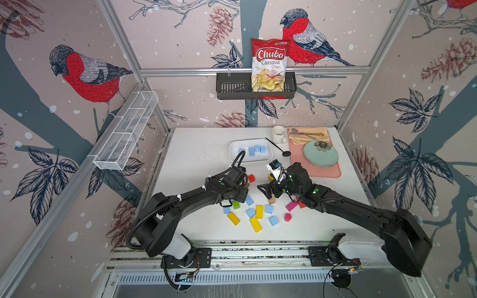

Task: Pick out the blue building blocks
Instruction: Pick up the building block from the center of the board.

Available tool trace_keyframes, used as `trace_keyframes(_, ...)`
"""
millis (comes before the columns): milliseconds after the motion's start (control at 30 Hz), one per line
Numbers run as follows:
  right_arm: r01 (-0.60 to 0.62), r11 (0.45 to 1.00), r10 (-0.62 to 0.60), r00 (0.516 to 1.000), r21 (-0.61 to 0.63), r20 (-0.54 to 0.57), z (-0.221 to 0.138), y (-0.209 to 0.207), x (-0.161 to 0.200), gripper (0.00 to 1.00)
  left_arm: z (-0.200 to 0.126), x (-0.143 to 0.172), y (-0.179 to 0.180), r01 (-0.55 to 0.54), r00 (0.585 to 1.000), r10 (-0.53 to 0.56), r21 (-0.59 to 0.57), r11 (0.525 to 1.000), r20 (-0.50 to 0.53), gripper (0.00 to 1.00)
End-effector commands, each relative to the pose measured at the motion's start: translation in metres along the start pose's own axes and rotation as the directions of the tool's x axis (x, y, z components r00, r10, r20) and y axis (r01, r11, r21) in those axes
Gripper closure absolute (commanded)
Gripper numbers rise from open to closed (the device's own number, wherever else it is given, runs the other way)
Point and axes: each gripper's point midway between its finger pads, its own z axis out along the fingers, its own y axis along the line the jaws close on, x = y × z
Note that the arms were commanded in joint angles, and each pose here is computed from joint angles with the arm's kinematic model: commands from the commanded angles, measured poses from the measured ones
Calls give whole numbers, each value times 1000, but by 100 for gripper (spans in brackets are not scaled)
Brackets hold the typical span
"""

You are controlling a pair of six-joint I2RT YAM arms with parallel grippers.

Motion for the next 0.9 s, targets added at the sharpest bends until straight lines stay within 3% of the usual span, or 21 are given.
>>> trace_keyframes(0,13,1000,-13,1000,8,29,-1,0,-6,0,3,14,0,19,999,-19,-15,1000,-46,35)
trace_keyframes(367,20,1000,-20,999,9,29,3,0,-7,0,15,28,0,6,996,-13,-77,997,-89,40)
trace_keyframes(867,18,1000,-18,1000,18,20,6,-2,-2,0,14,26,6,11,997,-19,-112,994,-76,64)
